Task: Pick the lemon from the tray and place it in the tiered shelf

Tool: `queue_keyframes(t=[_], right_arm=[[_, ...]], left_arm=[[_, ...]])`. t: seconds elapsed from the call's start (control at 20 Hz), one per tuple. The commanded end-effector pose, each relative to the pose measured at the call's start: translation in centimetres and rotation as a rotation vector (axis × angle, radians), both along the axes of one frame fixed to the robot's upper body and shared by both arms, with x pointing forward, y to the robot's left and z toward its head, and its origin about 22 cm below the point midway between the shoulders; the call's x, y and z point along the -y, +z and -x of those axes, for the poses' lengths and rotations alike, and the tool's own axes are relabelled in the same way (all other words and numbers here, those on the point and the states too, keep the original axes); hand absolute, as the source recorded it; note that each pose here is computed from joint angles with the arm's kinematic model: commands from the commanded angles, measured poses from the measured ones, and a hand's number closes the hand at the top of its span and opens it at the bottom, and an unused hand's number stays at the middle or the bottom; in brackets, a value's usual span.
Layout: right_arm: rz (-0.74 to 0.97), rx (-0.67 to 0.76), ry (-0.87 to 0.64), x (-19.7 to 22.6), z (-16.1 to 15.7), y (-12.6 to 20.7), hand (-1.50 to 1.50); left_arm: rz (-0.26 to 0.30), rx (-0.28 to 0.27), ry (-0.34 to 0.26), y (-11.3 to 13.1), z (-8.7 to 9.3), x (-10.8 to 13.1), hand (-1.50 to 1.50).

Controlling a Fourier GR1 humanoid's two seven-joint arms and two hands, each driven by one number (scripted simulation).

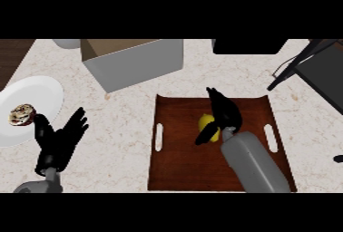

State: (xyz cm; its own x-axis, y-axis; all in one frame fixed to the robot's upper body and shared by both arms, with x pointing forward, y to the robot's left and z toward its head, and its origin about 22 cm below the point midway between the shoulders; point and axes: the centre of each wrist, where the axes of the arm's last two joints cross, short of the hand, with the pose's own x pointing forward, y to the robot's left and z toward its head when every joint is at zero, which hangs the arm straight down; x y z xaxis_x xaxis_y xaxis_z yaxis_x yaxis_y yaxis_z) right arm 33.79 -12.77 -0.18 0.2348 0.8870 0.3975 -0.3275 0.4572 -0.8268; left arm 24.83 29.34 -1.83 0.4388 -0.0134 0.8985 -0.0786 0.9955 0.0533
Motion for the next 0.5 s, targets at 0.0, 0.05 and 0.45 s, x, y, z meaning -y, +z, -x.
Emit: queue_keyframes(t=[0.0, 0.05, 0.45], right_arm=[[0.042, -0.083, 0.093, -1.1, 0.9, -0.6, 1.5], [0.101, -0.182, 0.208, 0.6, 0.5, -1.6, 1.5], [-0.013, -0.067, 0.26, -1.9, 1.1, -1.9, 1.5]], left_arm=[[0.002, 0.008, 0.016, -1.3, 1.3, 0.1, 0.0], [0.0, -0.001, 0.005, -1.0, -0.5, 0.2, 0.0], [0.007, 0.006, -0.005, 1.4, -0.6, -0.7, 0.0]])
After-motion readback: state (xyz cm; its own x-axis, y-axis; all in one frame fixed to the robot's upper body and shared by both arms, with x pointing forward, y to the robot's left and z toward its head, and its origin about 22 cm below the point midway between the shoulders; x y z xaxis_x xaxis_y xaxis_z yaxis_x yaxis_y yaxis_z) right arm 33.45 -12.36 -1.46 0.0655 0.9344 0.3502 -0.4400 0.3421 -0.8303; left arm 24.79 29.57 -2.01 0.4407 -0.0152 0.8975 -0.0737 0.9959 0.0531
